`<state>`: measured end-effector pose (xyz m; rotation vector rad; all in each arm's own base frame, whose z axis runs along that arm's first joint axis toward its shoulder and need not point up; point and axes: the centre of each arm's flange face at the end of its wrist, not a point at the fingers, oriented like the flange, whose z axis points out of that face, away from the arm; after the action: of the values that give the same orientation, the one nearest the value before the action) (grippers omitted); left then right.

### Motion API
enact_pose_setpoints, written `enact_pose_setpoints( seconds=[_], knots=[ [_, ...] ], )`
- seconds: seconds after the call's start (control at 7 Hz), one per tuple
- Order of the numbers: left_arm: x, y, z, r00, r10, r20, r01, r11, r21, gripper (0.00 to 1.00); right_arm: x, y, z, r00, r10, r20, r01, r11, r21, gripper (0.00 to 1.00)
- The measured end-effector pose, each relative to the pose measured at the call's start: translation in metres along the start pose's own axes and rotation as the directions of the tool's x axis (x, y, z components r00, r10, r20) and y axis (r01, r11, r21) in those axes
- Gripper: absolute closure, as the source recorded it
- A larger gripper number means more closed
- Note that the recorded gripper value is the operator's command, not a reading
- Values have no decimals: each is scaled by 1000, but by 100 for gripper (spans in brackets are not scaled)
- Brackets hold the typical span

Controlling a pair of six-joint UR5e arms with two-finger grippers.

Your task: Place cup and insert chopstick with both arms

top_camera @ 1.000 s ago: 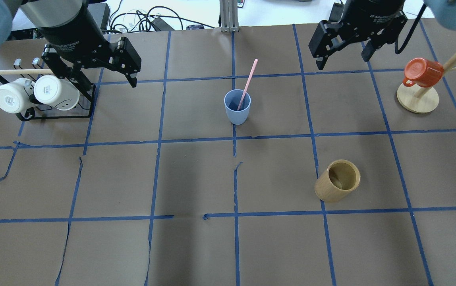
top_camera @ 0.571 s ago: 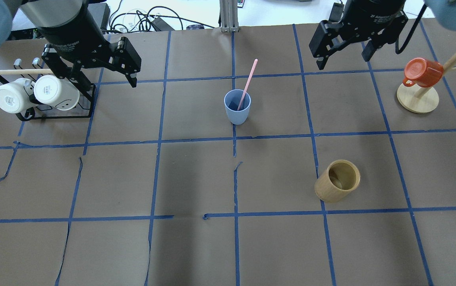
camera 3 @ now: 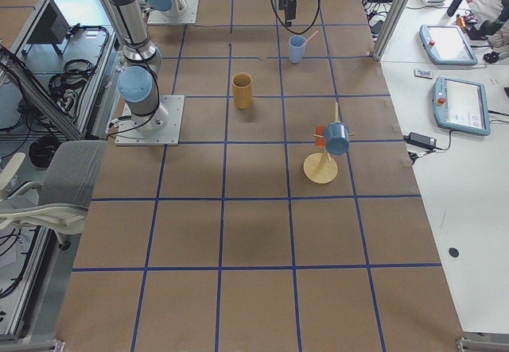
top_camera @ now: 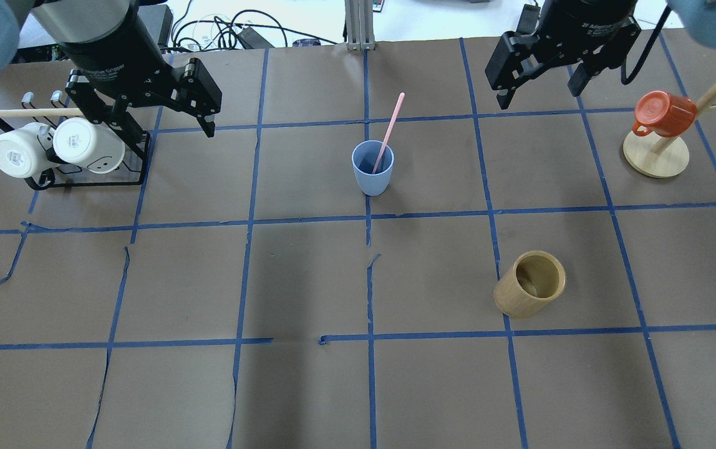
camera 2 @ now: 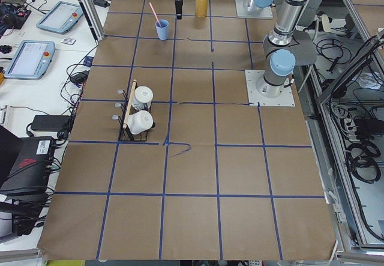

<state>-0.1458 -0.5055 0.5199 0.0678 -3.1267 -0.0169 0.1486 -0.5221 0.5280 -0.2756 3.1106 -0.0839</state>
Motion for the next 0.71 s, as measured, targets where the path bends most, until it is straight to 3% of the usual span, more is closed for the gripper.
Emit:
enact_pose_setpoints(
  seconds=[0.71],
  knots=[
    [0, 0, 0, 1000, 1, 1, -1, 1000, 0, 0, -1, 1, -1, 1000, -4, 0, 4, 1000, 0, 0]
  ],
)
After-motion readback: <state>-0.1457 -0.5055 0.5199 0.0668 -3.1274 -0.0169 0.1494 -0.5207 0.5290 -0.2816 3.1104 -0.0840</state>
